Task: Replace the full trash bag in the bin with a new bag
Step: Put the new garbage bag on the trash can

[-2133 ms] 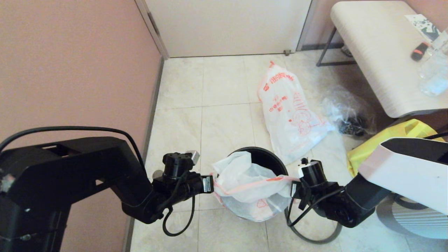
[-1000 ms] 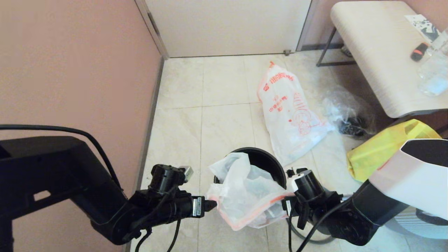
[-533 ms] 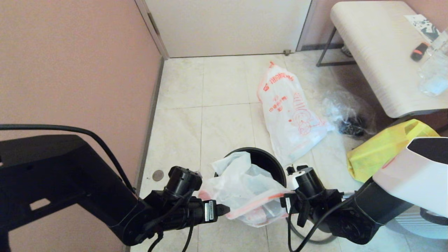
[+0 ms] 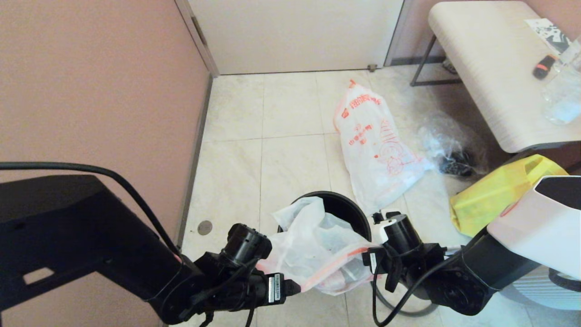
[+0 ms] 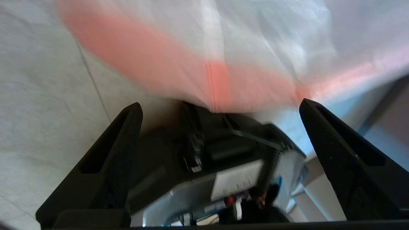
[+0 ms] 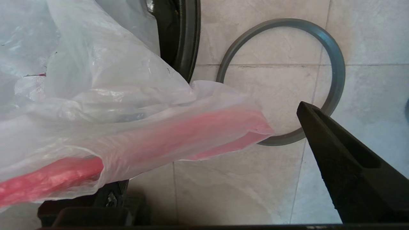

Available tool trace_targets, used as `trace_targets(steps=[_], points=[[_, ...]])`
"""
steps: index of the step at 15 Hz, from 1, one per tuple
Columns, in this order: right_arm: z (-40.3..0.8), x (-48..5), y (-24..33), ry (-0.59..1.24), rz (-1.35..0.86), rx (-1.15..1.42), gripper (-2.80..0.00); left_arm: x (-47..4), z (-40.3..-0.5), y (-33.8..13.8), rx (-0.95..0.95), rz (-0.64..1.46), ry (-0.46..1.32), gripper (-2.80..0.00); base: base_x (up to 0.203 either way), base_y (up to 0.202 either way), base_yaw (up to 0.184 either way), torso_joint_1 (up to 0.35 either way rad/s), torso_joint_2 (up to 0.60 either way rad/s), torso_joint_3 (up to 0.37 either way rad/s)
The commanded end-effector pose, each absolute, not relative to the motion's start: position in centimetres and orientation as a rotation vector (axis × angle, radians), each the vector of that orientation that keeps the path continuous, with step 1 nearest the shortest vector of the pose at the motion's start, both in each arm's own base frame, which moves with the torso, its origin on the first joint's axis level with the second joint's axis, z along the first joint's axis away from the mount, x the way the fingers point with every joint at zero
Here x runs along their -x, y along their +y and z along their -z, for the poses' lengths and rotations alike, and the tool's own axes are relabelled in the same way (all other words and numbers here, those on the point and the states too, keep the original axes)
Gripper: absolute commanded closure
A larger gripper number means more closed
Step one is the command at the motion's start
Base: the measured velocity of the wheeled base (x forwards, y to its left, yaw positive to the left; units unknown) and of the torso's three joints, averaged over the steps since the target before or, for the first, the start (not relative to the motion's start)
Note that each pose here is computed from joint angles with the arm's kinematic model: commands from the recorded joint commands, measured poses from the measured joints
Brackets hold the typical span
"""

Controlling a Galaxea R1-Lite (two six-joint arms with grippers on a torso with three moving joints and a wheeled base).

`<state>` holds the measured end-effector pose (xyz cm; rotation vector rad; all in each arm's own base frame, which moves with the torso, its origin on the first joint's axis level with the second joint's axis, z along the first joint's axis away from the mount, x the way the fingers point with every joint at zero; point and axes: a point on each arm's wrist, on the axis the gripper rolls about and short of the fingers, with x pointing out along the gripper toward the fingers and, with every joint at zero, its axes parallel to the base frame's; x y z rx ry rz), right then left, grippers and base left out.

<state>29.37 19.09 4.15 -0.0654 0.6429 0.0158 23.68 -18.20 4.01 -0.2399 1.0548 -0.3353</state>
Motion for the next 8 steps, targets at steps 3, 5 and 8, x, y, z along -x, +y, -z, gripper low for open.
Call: trace_targets(steps=[3,5,8], points=[[-4.2,-29.5,19.2,0.636,-0.013,0.059,-2.80,-20.9,-5.2,-18.4,0.221,0.400,1.050,-2.80,0.000,0.000,0.000,0.000,0.00,0.000],[-4.4,-29.6,19.3,0.629,-0.015,0.056,-2.80,-21.5,-4.3,-18.8,0.209,0.386,1.067,-2.80,0.000,0.000,0.000,0.000,0.00,0.000],[-4.5,-29.8,19.3,0.624,-0.016,0.051,-2.80,-23.2,-3.0,-20.0,0.205,0.356,1.069,-2.80,0.000,0.000,0.000,0.000,0.00,0.000]])
